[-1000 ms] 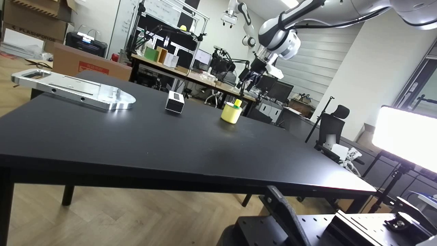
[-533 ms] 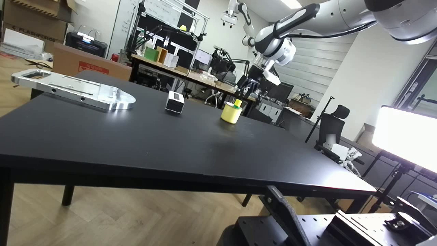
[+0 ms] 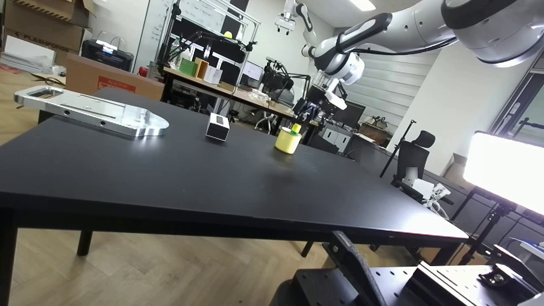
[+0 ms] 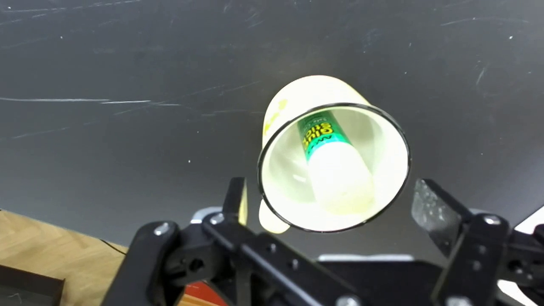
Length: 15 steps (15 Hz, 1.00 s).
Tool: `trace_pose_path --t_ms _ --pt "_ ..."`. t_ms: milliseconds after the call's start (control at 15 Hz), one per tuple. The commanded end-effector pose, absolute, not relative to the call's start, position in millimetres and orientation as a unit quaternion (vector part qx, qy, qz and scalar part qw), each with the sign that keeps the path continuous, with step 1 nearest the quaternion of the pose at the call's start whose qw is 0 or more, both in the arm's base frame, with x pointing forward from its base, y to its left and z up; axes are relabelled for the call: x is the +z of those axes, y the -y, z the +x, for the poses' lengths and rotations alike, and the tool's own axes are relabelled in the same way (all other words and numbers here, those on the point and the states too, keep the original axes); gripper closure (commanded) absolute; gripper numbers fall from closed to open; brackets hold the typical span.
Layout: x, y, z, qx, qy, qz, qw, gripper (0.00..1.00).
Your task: Take the glue stick out of the yellow cup and put it on the table
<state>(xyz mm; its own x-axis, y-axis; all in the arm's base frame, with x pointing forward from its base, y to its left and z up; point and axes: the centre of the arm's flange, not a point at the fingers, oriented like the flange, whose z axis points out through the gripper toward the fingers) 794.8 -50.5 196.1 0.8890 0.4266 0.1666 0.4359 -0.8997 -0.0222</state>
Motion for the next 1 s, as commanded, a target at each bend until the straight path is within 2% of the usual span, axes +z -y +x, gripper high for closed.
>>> trace_pose_path --t_ms 0,67,133,733,933 --pt "194 44 815 -0.071 0.220 -0.973 0.024 0.00" --pt "192 43 815 -0.070 0.221 -0.973 0.020 0.25" --pt "190 42 815 -0.066 0.222 -0.972 0.021 0.26" --pt "197 43 812 -0.041 0.213 -0.976 0.025 0.89" --pt "217 42 808 -0.048 0.210 -0.976 0.023 0.91"
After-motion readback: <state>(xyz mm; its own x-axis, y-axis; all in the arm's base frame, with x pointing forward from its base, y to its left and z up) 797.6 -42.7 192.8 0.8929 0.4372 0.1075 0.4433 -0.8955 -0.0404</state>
